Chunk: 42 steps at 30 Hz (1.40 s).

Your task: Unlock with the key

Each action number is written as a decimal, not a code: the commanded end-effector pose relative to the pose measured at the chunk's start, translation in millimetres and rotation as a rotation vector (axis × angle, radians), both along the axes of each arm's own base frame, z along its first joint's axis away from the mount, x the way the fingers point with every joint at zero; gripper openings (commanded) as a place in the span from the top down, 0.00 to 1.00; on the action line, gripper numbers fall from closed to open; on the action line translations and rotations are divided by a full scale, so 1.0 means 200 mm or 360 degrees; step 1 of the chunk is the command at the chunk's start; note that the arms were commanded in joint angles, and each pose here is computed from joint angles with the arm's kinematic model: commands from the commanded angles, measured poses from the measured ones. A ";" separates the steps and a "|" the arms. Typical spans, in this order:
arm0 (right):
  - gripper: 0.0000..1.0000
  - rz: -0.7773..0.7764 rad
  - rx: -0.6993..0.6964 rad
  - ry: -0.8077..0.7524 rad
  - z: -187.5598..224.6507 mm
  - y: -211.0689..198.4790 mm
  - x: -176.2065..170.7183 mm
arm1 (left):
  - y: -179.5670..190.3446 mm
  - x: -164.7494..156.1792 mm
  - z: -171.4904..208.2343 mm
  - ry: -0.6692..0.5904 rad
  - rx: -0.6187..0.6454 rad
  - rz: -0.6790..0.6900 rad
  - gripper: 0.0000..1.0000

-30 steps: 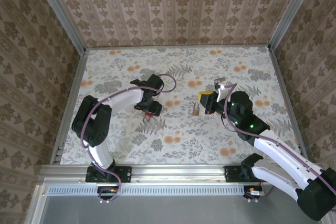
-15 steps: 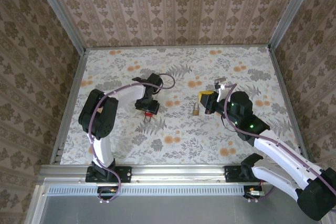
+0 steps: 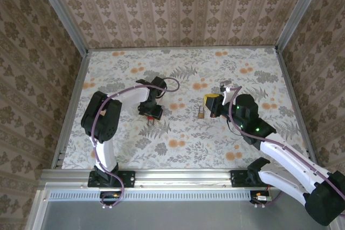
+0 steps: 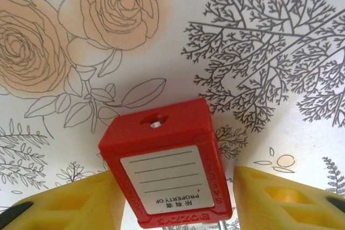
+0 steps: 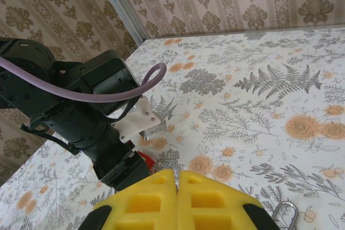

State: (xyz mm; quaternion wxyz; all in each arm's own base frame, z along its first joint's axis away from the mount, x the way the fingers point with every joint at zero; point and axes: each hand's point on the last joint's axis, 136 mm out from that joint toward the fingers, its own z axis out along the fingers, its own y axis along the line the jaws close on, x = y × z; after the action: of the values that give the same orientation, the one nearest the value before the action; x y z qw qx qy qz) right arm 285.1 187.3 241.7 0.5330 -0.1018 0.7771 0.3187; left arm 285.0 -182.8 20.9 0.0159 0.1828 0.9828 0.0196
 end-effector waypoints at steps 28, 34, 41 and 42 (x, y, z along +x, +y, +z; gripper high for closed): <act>1.00 -0.0021 0.0013 -0.0020 0.02 -0.01 0.01 | -0.15 0.07 0.18 -0.0305 -0.0181 -0.0229 0.61; 1.00 -0.0047 0.0005 0.0025 0.03 -0.01 0.03 | -0.25 0.09 0.32 -0.0616 -0.0268 -0.0316 0.61; 1.00 -0.0100 0.0000 0.0039 0.08 0.00 0.03 | -0.40 0.05 0.54 -0.1120 -0.0428 -0.0486 0.59; 1.00 -0.0109 -0.0002 0.0044 0.09 0.00 0.04 | -0.41 0.04 0.56 -0.1184 -0.0453 -0.0506 0.59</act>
State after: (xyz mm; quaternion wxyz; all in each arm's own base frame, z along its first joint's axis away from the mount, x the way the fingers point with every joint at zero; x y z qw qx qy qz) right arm 288.5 189.1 245.4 0.5236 -0.0877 0.7896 0.3077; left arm 279.3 -251.4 101.6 0.3019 0.3081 0.9008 -0.0486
